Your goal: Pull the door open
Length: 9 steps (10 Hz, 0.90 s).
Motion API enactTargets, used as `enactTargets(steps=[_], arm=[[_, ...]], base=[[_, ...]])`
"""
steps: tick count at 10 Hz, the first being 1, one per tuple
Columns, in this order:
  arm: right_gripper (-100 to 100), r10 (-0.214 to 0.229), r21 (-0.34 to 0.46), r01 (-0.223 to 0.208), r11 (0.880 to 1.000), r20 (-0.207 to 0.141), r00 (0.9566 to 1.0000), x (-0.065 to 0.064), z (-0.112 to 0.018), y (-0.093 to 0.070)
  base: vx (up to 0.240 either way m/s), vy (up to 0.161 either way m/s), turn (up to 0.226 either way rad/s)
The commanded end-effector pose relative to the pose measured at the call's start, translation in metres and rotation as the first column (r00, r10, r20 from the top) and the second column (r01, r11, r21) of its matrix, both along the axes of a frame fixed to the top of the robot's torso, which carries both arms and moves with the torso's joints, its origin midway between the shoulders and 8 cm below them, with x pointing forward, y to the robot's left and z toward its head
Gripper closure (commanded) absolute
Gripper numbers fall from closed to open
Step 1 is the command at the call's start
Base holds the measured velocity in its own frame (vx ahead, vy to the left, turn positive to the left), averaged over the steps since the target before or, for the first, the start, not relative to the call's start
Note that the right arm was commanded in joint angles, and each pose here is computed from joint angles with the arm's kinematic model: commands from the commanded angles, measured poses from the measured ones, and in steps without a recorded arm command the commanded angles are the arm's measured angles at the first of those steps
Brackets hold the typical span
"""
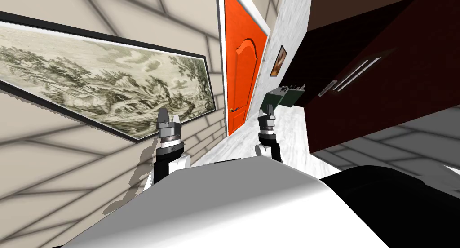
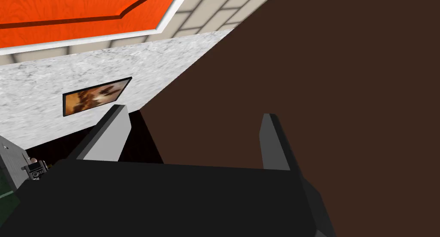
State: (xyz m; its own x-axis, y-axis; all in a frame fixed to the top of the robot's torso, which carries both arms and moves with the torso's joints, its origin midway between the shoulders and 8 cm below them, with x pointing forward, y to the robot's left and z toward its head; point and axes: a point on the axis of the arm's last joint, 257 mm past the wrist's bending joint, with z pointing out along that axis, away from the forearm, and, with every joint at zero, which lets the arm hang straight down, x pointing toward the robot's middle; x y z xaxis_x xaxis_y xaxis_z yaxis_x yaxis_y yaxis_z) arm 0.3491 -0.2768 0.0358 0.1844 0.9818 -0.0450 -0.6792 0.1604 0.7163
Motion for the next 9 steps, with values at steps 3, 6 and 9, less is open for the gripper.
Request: enactTargets(steps=[3, 6, 9], arm=[[-100, 0.025, 0.003, -0.025, 1.0, -0.04, 0.9989, 0.014, -0.021, 0.002], [-100, 0.054, 0.007, -0.054, 0.999, -0.091, 0.9944, 0.032, -0.05, 0.005], [-100, 0.088, 0.014, -0.087, 0.996, -0.154, 0.9842, 0.051, -0.085, 0.007]], base=[[0.042, -0.035, 0.108], [0.074, -0.076, 0.134], [0.073, -0.085, 0.184]])
